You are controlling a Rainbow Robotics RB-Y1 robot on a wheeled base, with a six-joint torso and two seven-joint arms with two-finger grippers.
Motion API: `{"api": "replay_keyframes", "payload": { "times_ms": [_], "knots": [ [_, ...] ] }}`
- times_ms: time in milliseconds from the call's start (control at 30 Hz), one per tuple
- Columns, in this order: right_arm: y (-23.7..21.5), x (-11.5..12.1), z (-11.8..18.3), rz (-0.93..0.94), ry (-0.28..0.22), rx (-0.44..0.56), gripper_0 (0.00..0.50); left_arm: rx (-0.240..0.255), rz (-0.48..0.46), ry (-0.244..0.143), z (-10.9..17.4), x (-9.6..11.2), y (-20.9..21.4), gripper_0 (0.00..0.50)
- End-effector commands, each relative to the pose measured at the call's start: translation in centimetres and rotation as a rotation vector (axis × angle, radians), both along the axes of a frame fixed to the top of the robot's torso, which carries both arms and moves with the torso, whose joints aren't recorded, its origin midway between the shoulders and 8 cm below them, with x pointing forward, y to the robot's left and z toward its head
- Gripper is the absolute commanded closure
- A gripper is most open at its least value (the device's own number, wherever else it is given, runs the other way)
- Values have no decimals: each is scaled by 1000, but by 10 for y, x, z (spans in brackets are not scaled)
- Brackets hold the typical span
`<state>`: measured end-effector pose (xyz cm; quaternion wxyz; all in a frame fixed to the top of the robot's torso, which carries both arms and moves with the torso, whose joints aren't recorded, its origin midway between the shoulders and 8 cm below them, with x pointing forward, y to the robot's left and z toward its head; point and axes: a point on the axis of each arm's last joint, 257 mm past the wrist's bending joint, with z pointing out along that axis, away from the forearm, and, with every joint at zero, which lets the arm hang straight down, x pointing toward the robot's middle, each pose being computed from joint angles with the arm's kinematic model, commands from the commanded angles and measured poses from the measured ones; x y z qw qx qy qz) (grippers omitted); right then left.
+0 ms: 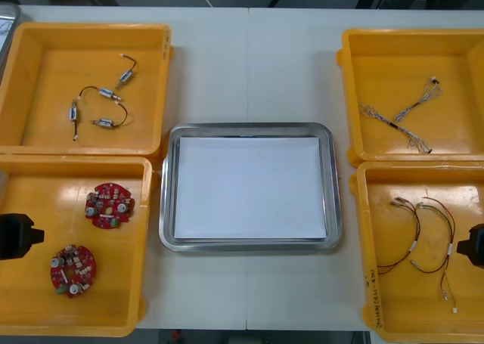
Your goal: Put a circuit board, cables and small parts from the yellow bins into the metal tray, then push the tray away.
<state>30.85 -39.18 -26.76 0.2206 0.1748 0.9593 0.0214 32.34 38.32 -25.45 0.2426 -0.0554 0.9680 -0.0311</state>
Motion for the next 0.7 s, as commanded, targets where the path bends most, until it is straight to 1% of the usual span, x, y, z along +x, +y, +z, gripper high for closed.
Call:
{"api": "replay_keyframes", "payload": {
  "times_ms": [33, 200, 267, 333, 433, 700],
  "knots": [
    [3, 0, -16, -27, 3, 14, 0, 56, -83, 25, -15, -11, -1, 0],
    [4, 7, -23, -24, -7, 13, 0, 44, -77, 26, -31, -10, -1, 0],
    [4, 7, -28, -26, -3, 14, 0, 49, -79, 13, -37, -8, 0, 0],
    [4, 8, -32, -27, 1, 17, 0, 55, -80, 11, -42, -9, 1, 0],
    [4, 10, -40, -28, 5, 23, 0, 62, -77, 21, -49, -14, 3, 0],
    [2, 12, -45, -35, 3, 20, 0, 65, -77, 21, -64, -20, 4, 0]
  ]
}}
